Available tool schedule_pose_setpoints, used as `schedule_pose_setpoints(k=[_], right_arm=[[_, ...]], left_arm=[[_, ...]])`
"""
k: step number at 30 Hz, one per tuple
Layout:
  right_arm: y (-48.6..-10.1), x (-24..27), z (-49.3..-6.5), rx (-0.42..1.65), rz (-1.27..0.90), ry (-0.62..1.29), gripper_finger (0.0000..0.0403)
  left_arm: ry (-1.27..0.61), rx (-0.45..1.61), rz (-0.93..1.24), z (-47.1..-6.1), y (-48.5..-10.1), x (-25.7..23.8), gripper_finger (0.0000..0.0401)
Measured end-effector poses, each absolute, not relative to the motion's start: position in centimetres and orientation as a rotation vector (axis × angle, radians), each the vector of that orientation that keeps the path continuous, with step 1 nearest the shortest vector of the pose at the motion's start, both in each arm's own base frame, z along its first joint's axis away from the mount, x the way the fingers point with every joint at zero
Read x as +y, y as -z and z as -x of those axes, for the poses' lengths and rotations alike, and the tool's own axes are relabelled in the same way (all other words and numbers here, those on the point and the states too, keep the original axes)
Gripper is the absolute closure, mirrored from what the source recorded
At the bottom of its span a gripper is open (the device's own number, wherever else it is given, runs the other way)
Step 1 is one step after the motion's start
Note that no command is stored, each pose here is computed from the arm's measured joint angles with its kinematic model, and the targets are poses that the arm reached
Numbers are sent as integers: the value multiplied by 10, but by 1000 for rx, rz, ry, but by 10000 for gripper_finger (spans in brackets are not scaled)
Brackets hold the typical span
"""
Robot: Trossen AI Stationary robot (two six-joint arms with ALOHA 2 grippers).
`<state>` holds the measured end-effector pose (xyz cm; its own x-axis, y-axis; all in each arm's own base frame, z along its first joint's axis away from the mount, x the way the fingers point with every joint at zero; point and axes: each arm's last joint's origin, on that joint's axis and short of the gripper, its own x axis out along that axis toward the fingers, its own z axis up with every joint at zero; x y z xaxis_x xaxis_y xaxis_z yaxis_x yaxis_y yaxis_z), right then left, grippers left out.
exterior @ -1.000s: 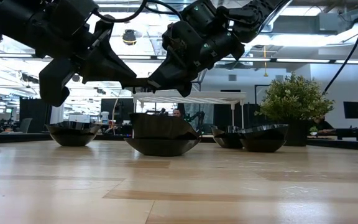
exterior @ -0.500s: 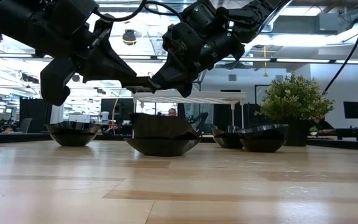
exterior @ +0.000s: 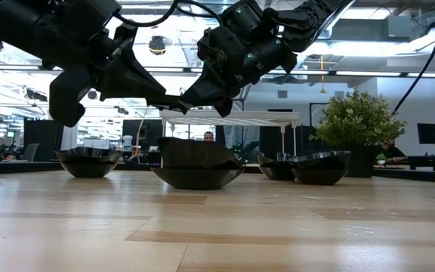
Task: Pick & Place Mini shaped plates
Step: Stack the black square plate on top of the black square plate on the shelf
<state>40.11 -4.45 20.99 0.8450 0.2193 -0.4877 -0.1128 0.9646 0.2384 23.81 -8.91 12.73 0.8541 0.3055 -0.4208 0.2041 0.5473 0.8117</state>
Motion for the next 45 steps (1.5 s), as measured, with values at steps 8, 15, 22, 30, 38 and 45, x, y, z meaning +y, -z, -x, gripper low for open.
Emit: schedule_pose_setpoints(k=[8, 15, 22, 30, 38, 45], right_arm=[[-213, -44, -399, 540, -206, -180, 402], [-224, -45, -390, 563, -208, -170, 403], [-246, -47, -374, 583, -187, -86, 403], [-284, -46, -344, 578, -122, 56, 403], [-332, -57, -295, 501, -144, 391, 403], [-355, -78, -252, 440, -238, 679, 403]], left_arm=[[-77, 565, -967, -238, -127, -89, 337], [-96, 559, -919, -238, -128, -89, 286], [-123, 506, -862, -238, -138, -89, 270], [-211, 365, -629, -231, -173, -84, 277], [-329, 264, -252, -230, -190, -68, 285], [-386, 276, -110, -236, -181, -60, 285]])
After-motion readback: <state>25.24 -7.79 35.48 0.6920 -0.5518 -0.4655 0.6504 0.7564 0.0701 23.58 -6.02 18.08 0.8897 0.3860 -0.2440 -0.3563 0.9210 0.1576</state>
